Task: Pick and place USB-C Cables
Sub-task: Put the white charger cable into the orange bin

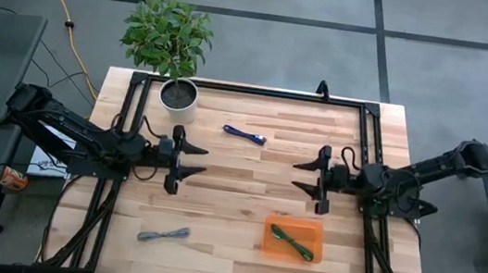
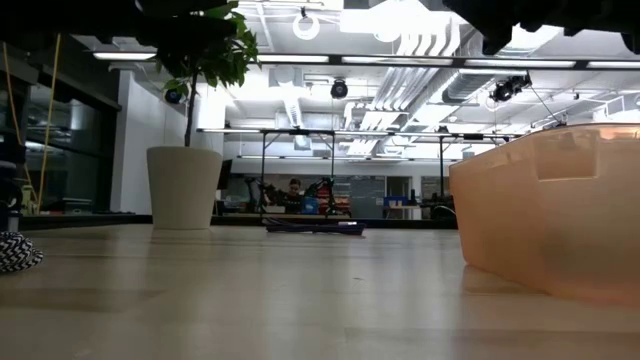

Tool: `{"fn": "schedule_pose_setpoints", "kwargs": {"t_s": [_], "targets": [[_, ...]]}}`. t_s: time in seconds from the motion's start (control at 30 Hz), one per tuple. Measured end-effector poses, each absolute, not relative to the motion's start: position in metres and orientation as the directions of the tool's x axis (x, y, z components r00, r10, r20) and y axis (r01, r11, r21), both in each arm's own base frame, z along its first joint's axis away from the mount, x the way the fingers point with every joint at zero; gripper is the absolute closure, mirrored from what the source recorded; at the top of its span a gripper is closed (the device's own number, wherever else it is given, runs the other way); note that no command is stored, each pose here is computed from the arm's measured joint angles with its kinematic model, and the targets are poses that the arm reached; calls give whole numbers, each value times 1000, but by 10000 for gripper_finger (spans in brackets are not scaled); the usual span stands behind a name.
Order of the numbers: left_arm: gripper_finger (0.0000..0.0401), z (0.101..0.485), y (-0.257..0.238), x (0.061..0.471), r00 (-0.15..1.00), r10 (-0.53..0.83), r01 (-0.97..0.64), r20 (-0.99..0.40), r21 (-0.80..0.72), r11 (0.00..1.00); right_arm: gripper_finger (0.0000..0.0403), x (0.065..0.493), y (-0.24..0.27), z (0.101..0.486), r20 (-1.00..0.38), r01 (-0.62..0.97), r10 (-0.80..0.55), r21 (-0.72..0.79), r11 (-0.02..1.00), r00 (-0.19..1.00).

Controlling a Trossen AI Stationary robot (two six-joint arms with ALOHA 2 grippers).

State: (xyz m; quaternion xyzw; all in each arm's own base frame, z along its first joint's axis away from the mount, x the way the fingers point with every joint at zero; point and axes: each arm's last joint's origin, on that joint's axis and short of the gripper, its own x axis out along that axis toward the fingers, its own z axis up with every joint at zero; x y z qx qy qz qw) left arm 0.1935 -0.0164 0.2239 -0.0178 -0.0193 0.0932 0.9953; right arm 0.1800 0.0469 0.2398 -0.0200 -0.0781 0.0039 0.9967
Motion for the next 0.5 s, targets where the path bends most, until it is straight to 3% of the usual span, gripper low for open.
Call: {"fn": "schedule_pose_setpoints", "kwargs": {"t_s": [0.5], "targets": [[192, 223, -16, 193, 981, 194, -193, 24, -23, 981, 201, 181, 40, 240, 154, 64, -57, -44, 997, 986]]}}
